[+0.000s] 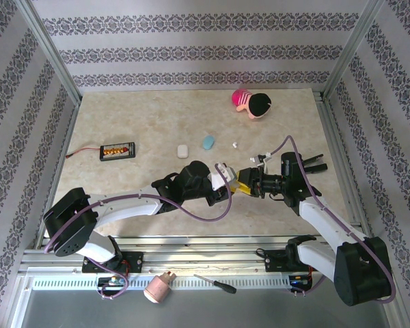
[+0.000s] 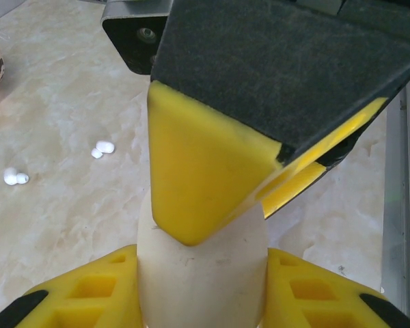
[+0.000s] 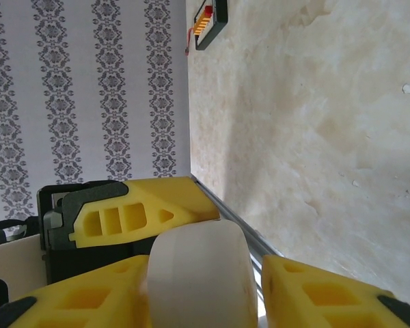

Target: Insert the wireless bluetooth earbuds into the charging case

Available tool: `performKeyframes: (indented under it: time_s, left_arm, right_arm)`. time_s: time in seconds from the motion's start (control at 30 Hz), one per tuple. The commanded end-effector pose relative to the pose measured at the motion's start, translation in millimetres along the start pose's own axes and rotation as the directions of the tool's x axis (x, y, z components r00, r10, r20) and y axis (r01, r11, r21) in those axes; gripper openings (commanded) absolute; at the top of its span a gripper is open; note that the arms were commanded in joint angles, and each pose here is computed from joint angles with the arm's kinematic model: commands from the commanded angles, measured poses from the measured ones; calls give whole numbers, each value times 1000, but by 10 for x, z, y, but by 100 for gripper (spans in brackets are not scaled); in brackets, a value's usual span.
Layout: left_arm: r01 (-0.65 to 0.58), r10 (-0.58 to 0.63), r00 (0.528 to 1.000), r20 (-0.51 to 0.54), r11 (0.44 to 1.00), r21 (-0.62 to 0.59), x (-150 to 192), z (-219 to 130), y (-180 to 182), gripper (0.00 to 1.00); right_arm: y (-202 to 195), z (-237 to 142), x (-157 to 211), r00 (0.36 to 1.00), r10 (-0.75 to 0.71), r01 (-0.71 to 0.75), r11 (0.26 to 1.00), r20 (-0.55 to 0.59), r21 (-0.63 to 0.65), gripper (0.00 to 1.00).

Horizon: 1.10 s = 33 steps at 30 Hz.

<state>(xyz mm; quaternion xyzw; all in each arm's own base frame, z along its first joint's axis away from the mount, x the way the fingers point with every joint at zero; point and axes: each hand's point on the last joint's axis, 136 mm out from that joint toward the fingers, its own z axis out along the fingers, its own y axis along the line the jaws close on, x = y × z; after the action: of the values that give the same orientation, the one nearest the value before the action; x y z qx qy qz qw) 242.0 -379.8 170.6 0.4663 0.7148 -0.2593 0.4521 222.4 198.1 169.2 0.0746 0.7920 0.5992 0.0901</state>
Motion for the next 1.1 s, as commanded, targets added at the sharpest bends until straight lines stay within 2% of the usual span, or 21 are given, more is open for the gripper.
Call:
performKeyframes:
  time_s: [0.0, 0.1, 0.2, 0.27, 0.3, 0.53, 0.57, 0.67, 0.7, 1.0, 1.07]
  left_arm:
    - [-8, 8, 998, 70, 1000, 0, -174, -76, -39, 26]
    - [-7, 7, 998, 68, 1000, -3, -171, -63, -32, 26]
    - [-3, 3, 998, 64, 1000, -4, -160, -51, -25, 26]
    - [-1, 2, 998, 63, 1000, -6, -150, -53, -26, 27]
    - [-1, 1, 998, 63, 1000, -7, -149, -59, -23, 27]
    - [1, -1, 998, 57, 1000, -7, -140, -61, -25, 27]
    - [2, -1, 998, 55, 1000, -10, -132, -60, -18, 27]
    - [3, -2, 999, 54, 1000, -7, -127, -54, -25, 28]
    - [2, -2, 999, 54, 1000, -8, -126, -52, -22, 28]
    - [5, -4, 999, 51, 1000, -7, -127, -38, -23, 29]
    - [4, -4, 999, 54, 1000, -11, -129, -31, -16, 33]
  right_arm:
    - [161, -5, -28, 999, -44, 44, 999, 3, -26, 40]
    - [133, 5, -37, 999, -40, 40, 999, 1, -21, 32]
    - [108, 12, -36, 999, -33, 33, 999, 0, -16, 33]
    - [94, 0, -45, 999, -30, 30, 1000, 11, -8, 42]
    - [93, -9, -51, 999, -33, 33, 999, 19, -6, 43]
    - [96, -29, -46, 999, -36, 36, 999, 26, -6, 35]
    - [89, -34, -48, 999, -36, 36, 999, 28, -5, 37]
    - [55, -46, -49, 999, -30, 30, 1000, 36, 6, 52]
    - [56, -51, -54, 999, -29, 29, 1000, 39, 6, 53]
    - [83, -82, -43, 999, -34, 35, 999, 41, -6, 25]
    - [80, -86, -41, 999, -30, 31, 1000, 43, -6, 20]
